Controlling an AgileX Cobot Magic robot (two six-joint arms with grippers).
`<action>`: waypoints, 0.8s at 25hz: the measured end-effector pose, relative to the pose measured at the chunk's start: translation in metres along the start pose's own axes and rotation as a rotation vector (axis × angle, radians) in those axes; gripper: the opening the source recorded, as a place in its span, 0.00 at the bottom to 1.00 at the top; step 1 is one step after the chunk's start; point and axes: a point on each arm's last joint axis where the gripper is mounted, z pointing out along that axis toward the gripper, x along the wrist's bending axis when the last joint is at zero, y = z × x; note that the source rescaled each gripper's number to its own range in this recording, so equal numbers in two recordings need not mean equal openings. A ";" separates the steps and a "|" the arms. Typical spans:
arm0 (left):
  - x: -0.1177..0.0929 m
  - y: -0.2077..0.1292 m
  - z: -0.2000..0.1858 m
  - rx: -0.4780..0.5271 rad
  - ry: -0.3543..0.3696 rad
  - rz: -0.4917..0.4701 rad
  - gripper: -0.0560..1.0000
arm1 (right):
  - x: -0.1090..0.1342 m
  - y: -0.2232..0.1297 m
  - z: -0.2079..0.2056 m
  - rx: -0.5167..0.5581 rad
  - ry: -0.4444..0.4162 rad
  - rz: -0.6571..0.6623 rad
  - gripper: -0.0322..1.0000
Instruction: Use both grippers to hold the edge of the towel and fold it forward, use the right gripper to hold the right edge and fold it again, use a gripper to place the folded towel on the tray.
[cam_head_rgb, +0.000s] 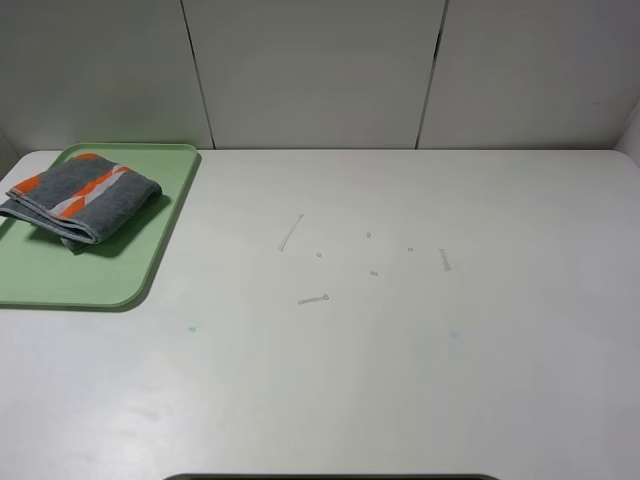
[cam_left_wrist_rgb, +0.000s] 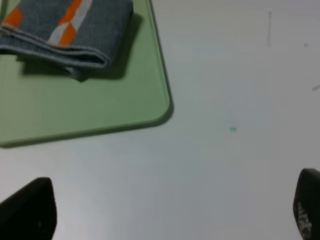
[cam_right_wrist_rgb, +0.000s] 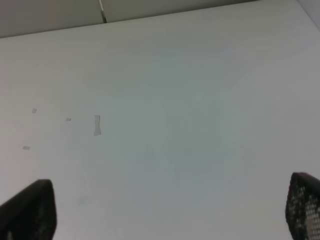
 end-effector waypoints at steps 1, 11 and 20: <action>0.001 -0.003 0.001 -0.002 -0.003 0.001 0.95 | 0.000 0.000 0.000 0.000 0.000 0.000 1.00; 0.006 -0.011 0.001 -0.019 -0.002 -0.040 0.95 | 0.000 0.000 0.000 0.000 0.000 0.000 1.00; 0.006 -0.011 0.001 -0.019 -0.002 -0.042 0.95 | 0.000 0.000 0.000 0.000 0.000 0.000 1.00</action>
